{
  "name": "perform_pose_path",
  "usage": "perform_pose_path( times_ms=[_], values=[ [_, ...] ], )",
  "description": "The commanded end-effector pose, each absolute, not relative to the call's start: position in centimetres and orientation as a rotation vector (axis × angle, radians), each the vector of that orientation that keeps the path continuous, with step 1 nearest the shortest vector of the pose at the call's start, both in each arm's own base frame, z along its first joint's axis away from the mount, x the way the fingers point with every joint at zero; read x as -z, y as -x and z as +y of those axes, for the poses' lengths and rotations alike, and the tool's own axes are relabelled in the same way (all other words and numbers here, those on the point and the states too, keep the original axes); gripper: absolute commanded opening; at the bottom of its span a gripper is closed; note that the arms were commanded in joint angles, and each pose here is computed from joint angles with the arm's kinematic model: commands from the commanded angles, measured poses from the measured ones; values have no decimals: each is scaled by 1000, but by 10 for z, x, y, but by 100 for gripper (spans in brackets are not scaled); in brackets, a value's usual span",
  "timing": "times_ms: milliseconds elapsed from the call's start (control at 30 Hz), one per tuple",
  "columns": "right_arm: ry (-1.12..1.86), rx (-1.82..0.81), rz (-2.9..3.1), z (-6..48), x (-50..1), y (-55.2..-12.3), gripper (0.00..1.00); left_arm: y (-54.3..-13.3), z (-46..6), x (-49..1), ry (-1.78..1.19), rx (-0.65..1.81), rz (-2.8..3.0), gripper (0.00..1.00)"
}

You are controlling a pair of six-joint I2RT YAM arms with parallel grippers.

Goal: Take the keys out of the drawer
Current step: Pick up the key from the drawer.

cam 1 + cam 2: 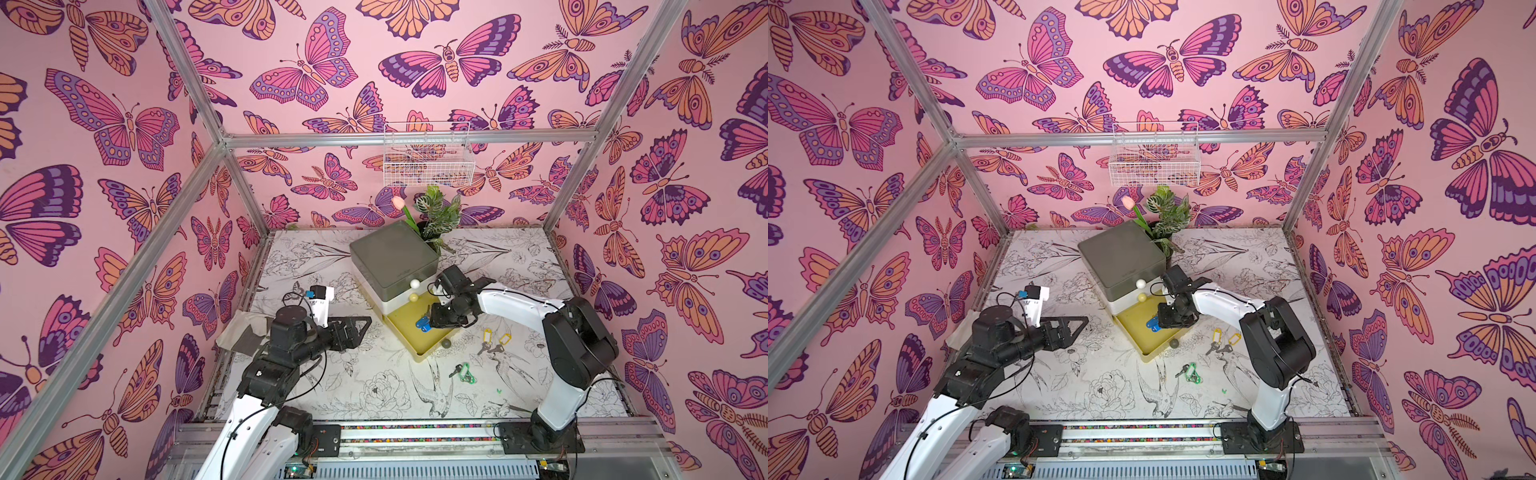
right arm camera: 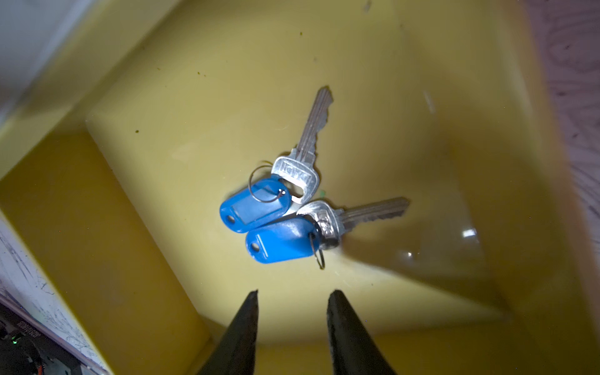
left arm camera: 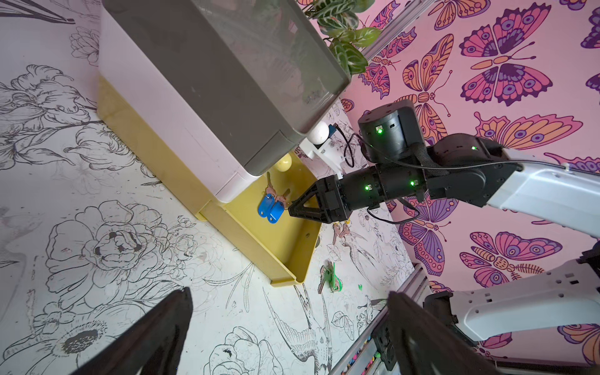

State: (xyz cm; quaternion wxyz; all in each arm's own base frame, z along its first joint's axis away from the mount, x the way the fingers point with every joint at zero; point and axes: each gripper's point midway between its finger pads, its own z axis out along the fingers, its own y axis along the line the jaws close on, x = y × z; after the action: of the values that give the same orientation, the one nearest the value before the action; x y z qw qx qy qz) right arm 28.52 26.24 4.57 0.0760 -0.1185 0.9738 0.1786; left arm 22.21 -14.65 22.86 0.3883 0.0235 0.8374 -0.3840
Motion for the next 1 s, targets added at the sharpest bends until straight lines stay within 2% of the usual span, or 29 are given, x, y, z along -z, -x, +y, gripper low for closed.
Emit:
perform_pose_path(
  times_ms=[0, 967],
  values=[
    [369, -525, 2895, 266, -48, -294, 37, -221, -142, -215, -58, 940, 2170, 99],
    [342, -467, 2889, 263, -34, -303, 33, -221, -143, -210, -52, 947, 2189, 99]
  ],
)
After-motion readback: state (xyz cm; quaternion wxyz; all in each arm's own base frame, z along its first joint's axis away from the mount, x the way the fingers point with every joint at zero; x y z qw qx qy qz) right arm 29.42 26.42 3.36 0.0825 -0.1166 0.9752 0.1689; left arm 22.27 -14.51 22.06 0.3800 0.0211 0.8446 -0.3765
